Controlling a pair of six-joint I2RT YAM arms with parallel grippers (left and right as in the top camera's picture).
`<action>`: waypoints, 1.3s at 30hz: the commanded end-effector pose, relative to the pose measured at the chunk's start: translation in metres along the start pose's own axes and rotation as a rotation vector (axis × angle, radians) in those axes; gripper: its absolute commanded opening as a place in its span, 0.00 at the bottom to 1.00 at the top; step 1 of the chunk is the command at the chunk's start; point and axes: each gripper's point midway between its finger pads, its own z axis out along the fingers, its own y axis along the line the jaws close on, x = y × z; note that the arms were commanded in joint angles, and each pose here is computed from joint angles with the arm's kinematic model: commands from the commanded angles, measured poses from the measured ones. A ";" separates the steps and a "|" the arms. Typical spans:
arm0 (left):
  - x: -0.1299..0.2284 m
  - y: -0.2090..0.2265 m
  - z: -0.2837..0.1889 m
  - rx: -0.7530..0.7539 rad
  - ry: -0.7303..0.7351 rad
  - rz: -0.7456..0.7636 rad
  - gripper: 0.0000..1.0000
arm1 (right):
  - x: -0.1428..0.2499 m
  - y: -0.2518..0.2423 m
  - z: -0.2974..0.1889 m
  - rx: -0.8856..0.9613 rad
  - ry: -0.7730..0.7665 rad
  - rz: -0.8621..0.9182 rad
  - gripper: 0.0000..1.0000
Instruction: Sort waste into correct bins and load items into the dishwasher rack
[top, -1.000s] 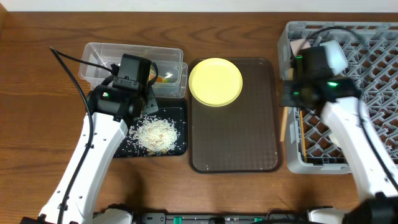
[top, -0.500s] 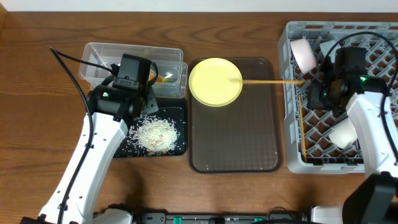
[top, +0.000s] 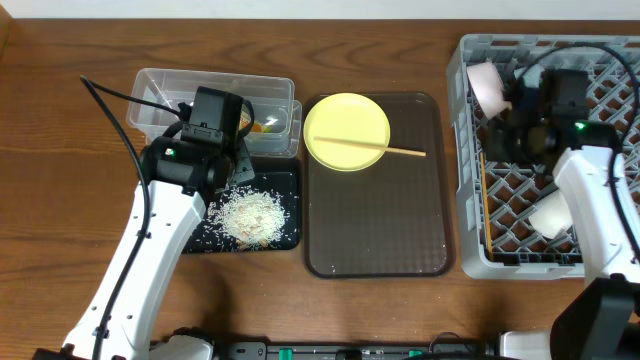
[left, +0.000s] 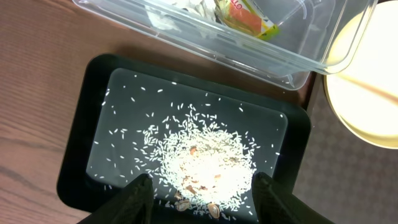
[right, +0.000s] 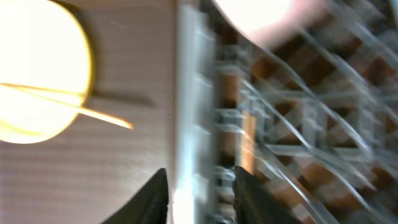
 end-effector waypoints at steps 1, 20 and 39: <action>-0.002 0.001 -0.002 -0.005 -0.009 -0.009 0.54 | -0.005 0.058 0.003 -0.174 -0.028 -0.146 0.41; -0.002 0.001 -0.002 -0.005 -0.009 -0.009 0.54 | 0.014 0.146 0.079 -0.100 -0.024 -0.845 0.59; -0.002 0.001 -0.002 -0.006 -0.008 -0.009 0.54 | -0.016 0.160 0.080 -0.074 -0.168 -0.963 0.67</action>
